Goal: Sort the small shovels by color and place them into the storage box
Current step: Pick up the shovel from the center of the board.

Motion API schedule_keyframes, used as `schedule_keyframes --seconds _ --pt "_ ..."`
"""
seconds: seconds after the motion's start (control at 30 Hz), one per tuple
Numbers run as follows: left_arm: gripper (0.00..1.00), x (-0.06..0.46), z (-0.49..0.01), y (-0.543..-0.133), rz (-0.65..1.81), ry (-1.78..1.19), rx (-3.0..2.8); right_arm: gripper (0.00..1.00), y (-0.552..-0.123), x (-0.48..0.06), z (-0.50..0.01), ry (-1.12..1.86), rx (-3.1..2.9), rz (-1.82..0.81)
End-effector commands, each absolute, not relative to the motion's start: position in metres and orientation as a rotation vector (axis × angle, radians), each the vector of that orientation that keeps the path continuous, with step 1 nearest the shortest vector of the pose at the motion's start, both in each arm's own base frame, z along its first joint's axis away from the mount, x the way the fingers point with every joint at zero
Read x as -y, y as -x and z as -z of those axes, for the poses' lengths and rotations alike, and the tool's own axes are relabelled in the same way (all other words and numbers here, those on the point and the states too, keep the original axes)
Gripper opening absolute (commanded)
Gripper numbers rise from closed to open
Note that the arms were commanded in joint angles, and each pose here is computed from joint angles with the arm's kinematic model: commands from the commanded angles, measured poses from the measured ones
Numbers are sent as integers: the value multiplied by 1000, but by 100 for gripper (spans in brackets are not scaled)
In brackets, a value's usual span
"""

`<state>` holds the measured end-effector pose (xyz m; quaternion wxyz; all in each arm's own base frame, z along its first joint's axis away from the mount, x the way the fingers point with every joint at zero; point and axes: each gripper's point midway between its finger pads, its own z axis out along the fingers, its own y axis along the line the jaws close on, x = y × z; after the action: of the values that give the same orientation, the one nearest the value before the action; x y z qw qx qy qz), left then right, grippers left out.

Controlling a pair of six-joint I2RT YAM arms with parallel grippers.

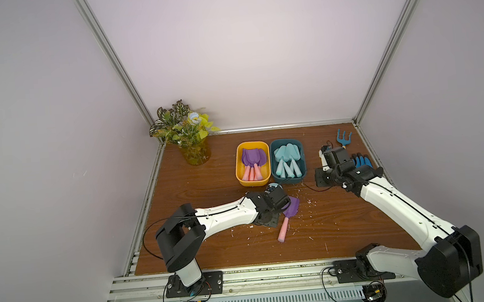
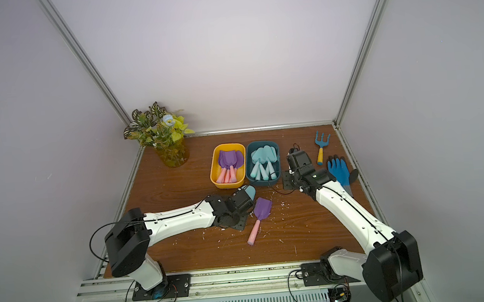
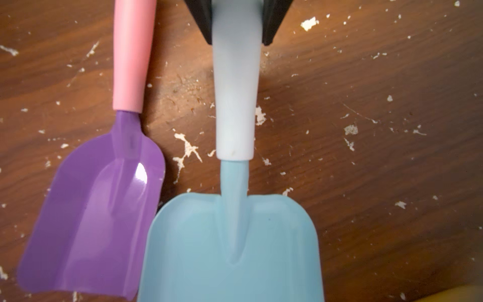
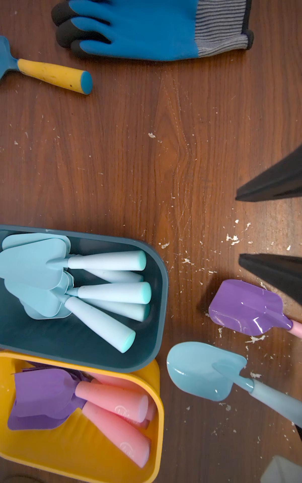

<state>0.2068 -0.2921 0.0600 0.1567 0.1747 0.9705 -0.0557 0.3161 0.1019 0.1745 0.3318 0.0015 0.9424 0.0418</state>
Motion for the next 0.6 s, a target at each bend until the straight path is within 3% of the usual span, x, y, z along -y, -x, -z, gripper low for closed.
schedule_keyframes --seconds 0.0,0.3,0.57 --pt "14 295 -82 -203 250 -534 -2754 39 -316 -104 -187 -25 -2433 -150" --pt "13 328 -151 -227 428 -544 -2606 39 -313 -102 -198 -44 -2420 -160" --pt "13 340 -207 -292 434 -446 -2460 39 -304 -98 -199 -42 -2428 -155"
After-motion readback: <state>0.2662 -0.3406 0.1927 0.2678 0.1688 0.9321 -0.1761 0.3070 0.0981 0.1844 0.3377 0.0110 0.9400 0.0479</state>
